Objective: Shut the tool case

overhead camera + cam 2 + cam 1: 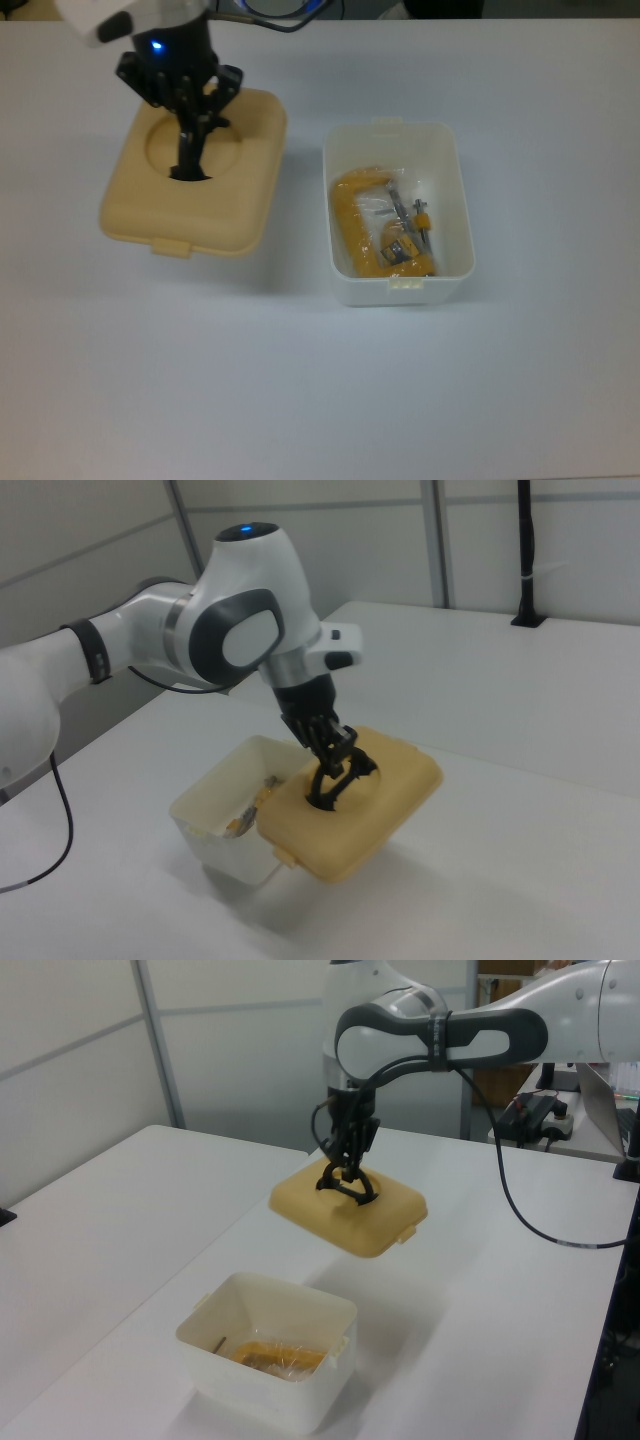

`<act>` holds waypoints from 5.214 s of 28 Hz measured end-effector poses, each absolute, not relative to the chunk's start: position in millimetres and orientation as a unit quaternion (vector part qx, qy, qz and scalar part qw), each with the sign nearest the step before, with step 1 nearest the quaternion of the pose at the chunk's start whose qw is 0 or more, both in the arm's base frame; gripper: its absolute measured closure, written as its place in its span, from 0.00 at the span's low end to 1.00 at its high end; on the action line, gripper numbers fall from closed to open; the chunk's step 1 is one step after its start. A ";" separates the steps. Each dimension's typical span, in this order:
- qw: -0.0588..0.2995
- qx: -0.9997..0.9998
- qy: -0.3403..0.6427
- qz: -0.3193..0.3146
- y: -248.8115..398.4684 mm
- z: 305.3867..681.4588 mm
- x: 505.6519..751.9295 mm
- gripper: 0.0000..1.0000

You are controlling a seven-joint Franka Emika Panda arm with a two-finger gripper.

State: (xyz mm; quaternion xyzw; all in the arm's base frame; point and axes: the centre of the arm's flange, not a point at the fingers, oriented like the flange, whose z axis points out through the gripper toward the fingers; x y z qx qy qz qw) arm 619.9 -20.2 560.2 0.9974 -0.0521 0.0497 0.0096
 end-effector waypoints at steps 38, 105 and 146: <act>-0.008 0.999 0.011 0.029 214.2 513.6 618.6 0.89; 0.035 0.998 -0.056 -0.005 8.3 641.3 550.0 0.00; 0.015 0.998 -0.068 -0.008 -5.7 629.3 541.4 0.00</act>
